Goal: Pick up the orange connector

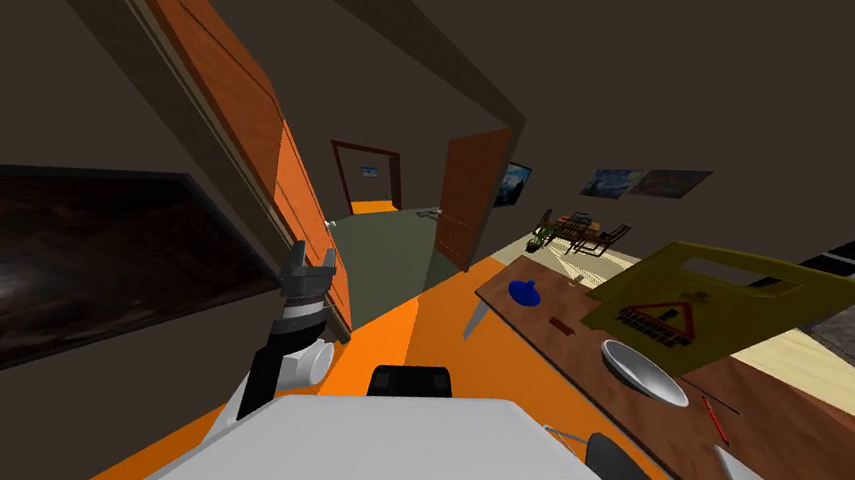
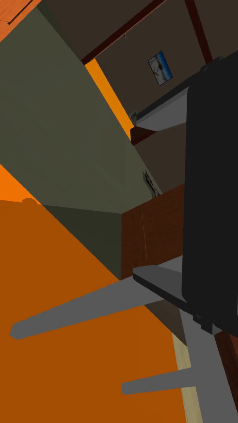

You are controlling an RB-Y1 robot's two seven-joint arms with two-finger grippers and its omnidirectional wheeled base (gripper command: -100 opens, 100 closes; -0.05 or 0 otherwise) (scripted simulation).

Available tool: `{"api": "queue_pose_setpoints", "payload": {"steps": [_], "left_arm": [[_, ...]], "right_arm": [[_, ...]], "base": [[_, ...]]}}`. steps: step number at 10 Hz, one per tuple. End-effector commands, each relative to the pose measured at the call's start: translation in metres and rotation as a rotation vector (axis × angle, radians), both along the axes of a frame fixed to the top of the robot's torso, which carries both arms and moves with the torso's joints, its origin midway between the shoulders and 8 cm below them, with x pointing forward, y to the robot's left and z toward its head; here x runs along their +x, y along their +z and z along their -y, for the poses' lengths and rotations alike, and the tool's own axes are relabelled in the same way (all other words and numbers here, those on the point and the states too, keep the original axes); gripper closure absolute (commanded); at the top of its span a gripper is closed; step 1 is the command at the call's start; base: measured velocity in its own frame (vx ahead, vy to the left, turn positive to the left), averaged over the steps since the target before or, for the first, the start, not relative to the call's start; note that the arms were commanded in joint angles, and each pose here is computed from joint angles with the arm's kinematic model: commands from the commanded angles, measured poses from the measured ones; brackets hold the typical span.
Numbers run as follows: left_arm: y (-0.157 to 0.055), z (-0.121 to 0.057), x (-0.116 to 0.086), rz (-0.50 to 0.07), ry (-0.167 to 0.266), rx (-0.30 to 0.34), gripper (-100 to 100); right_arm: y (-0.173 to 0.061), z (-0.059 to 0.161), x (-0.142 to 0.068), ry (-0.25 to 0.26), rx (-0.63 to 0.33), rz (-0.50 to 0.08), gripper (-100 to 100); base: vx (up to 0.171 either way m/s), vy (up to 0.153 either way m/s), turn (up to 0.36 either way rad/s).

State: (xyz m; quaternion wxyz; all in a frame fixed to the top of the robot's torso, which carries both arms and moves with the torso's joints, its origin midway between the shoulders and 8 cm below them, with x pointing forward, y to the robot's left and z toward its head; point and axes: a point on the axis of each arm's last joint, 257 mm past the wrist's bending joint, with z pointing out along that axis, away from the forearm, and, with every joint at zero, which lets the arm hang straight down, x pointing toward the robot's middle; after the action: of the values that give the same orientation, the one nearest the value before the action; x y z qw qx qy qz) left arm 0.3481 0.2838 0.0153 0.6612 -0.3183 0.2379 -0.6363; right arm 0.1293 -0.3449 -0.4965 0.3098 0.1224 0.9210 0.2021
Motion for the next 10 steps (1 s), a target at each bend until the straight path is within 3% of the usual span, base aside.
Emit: {"api": "queue_pose_setpoints", "payload": {"steps": [1,2,3,5,6,8,9,10], "left_arm": [[0.000,0.000,0.000,0.000,0.000,0.000,0],[0.000,0.000,0.000,0.000,0.000,0.000,0],[0.000,0.000,0.000,0.000,0.000,0.000,0],[0.000,0.000,0.000,0.000,0.000,0.000,0],[0.000,0.000,0.000,0.000,0.000,0.000,0],[0.000,0.000,0.000,0.000,0.000,0.000,0],[0.000,0.000,0.000,0.000,0.000,0.000,0],[0.000,0.000,0.000,0.000,0.000,0.000,0]], "right_arm": [[-0.007,0.017,-0.019,0.019,-0.031,-0.033,-100],[-0.013,0.027,-0.028,0.009,-0.049,-0.053,-100],[-0.019,0.042,-0.052,0.053,-0.094,-0.101,-100],[-0.025,0.056,-0.063,0.041,-0.117,-0.128,-100],[-0.029,0.075,-0.089,0.082,-0.165,-0.180,-100],[-0.032,0.084,-0.097,0.075,-0.180,-0.197,-100],[-0.033,0.100,-0.119,0.118,-0.220,-0.242,-100],[-0.034,0.107,-0.126,0.111,-0.233,-0.257,-100]], "base": [[0.047,-0.001,0.116],[0.021,-0.009,-0.002],[0.044,-0.009,0.218],[0.043,-0.016,0.065],[0.059,-0.015,0.219],[0.050,-0.019,0.059],[0.062,-0.016,0.208],[0.079,-0.031,0.112]]}}
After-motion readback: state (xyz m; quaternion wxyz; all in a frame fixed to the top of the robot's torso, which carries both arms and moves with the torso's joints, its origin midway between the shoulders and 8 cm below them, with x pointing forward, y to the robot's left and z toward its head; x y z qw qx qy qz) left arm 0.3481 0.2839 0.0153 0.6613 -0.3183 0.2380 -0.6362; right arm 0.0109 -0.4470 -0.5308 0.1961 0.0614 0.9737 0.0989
